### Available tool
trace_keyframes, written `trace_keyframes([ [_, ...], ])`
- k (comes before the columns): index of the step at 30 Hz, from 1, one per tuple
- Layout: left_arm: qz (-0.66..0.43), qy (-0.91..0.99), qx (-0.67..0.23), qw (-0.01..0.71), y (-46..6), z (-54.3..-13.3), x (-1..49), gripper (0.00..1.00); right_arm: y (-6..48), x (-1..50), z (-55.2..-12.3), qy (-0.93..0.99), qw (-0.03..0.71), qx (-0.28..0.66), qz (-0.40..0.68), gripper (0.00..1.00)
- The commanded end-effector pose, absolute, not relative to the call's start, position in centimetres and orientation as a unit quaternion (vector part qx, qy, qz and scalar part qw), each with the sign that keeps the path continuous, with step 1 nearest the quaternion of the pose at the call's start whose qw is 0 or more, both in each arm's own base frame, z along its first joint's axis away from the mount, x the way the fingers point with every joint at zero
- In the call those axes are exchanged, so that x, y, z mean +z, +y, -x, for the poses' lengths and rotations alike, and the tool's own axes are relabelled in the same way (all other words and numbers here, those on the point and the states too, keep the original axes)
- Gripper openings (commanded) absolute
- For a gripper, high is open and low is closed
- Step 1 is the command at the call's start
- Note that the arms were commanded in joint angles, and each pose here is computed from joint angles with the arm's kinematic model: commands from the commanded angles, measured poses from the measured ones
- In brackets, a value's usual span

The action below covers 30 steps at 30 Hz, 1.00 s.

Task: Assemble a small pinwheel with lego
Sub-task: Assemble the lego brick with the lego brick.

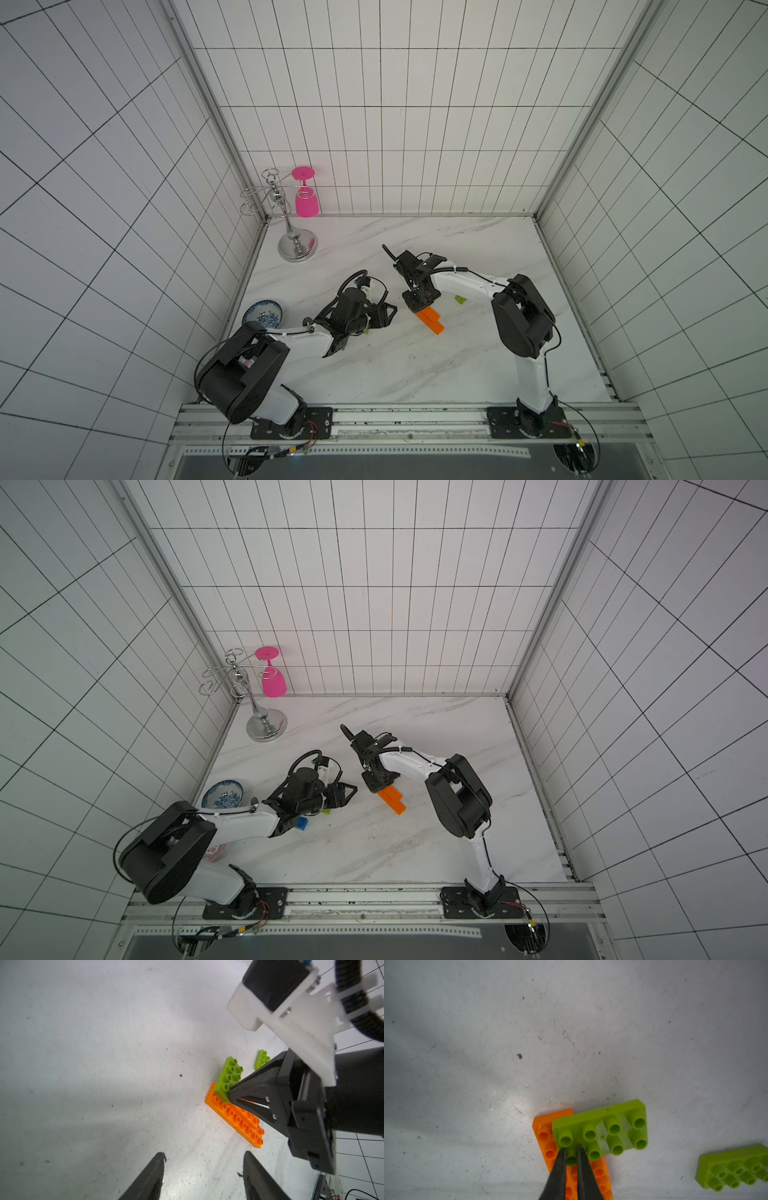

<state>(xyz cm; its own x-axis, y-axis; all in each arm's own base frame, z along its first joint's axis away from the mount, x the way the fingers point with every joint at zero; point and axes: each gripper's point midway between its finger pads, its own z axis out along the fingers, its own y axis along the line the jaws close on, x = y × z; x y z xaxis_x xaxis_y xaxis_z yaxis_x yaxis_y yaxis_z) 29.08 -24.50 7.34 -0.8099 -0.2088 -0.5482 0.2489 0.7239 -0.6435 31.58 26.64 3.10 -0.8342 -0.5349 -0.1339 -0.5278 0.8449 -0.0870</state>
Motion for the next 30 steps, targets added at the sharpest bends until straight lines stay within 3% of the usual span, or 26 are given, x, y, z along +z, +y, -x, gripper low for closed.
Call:
trace_keyframes([
  [1,-0.007,0.875,-0.365,0.319,-23.7,-29.3,7.6,0.62,22.4,-3.8,-25.5,0.948,-0.092,-0.082,0.294,0.12],
  [4,-0.006,0.875,-0.362,0.321,-23.4,-29.3,7.6,0.62,22.3,-3.6,-25.5,0.947,-0.092,-0.084,0.295,0.13],
  [19,-0.009,0.868,-0.338,0.364,-21.4,-29.9,11.2,0.62,26.4,6.0,-31.9,0.959,0.057,-0.027,0.278,0.18],
  [25,-0.006,0.868,-0.334,0.367,-21.0,-29.7,11.5,0.62,26.9,8.6,-32.7,0.958,0.085,-0.014,0.274,0.26],
  [30,0.002,0.875,-0.313,0.369,-19.8,-29.2,11.5,0.63,28.0,9.8,-31.6,0.954,0.107,0.009,0.280,0.25],
])
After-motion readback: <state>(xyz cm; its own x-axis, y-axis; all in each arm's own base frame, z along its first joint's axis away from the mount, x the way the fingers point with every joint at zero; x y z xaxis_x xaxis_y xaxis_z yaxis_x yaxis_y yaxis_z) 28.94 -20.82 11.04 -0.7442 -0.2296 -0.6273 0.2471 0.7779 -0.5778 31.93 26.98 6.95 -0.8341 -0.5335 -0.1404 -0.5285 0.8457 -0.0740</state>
